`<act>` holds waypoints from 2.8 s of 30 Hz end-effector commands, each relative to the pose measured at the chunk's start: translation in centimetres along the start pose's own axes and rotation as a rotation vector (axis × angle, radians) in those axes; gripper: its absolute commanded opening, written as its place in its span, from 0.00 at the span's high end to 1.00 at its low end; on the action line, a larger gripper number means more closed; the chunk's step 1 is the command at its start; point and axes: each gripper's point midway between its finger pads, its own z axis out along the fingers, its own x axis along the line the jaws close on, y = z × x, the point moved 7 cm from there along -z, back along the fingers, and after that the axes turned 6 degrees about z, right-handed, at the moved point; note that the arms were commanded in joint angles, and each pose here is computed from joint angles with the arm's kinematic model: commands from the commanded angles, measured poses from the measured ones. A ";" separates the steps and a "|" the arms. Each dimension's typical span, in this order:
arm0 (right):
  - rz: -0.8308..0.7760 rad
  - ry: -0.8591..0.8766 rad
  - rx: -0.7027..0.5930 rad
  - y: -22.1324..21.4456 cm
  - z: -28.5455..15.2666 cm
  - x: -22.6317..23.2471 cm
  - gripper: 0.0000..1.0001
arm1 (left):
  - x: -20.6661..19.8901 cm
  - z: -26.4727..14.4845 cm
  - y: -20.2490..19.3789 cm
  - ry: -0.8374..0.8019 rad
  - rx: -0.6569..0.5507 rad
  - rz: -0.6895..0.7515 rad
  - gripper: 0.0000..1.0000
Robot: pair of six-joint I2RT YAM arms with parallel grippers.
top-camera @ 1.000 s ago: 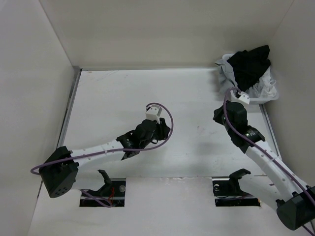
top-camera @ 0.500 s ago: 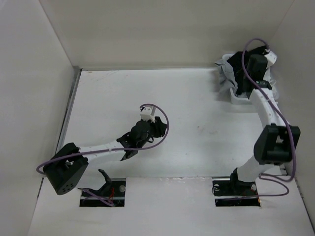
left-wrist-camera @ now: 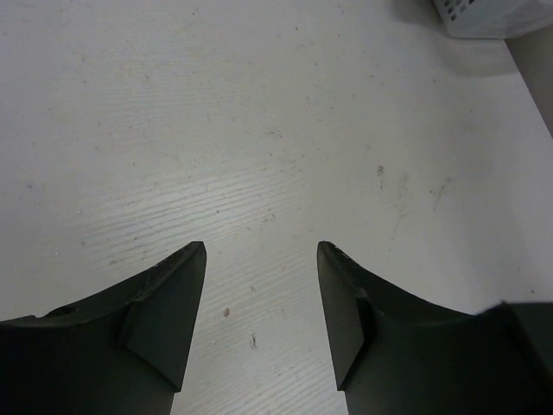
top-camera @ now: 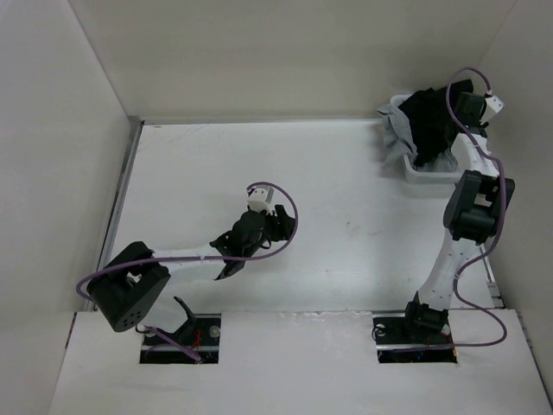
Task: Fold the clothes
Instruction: Grab the tank top from the pile, then move the tank top to the center of the board, then flatten the tank top out
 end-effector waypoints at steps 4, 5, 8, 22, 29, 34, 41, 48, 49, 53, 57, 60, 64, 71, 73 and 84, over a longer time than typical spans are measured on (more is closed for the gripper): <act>0.022 0.136 -0.018 1.3 1.0 2.8 0.49 | -0.8 0.6 1.1 -0.067 -0.055 -0.042 0.47; 0.031 0.146 -0.016 1.2 1.1 3.0 0.55 | -0.8 0.7 1.0 -0.067 -0.050 -0.044 0.47; 0.048 0.181 -0.022 1.3 1.0 3.6 0.77 | -0.9 0.9 0.8 -0.073 -0.040 -0.044 0.47; 0.147 0.589 -0.470 14.3 -22.5 8.8 1.00 | -1.2 0.9 1.2 -0.092 -0.059 -0.060 0.51; 0.076 1.007 -0.503 13.4 -39.9 12.7 0.99 | 0.6 -0.5 3.6 -0.032 -0.144 -0.154 0.51; 0.008 1.225 -0.321 7.4 -45.1 13.3 0.99 | 4.8 -2.7 5.8 0.095 -0.212 -0.293 0.51; 0.017 1.266 0.148 -8.3 -39.7 13.6 0.93 | 9.8 -6.6 7.6 0.254 -0.296 -0.375 0.50; -0.097 0.982 0.335 -15.9 -28.3 18.8 0.58 | 12.1 -7.8 6.1 0.347 -0.255 -0.389 0.50; -0.095 0.960 0.305 -15.7 -28.1 18.5 0.53 | 12.1 -7.7 5.7 0.350 -0.241 -0.382 0.50; -0.136 0.975 0.293 -18.3 -30.5 16.3 0.56 | 12.7 -6.6 4.0 0.390 -0.165 -0.369 0.54; -0.242 0.920 0.419 -24.9 -32.5 12.0 0.89 | 11.9 -3.9 3.5 0.359 -0.092 -0.356 0.55; -0.292 0.870 0.477 -28.2 -33.4 9.3 0.91 | 10.3 -1.4 3.1 0.299 -0.028 -0.339 0.54; -0.301 0.843 0.526 -30.9 -34.3 7.1 0.65 | 9.0 0.6 2.5 0.268 0.000 -0.326 0.52; -0.266 0.734 0.569 -33.2 -31.7 6.0 0.49 | 8.7 3.3 1.0 0.273 0.059 -0.314 0.54; -0.255 0.717 0.575 -33.5 -31.1 6.5 0.47 | 8.8 3.9 0.8 0.276 0.066 -0.316 0.58; -0.193 0.709 0.590 -33.5 -29.8 9.0 0.97 | 8.4 5.7 3.0 0.257 0.018 -0.325 0.94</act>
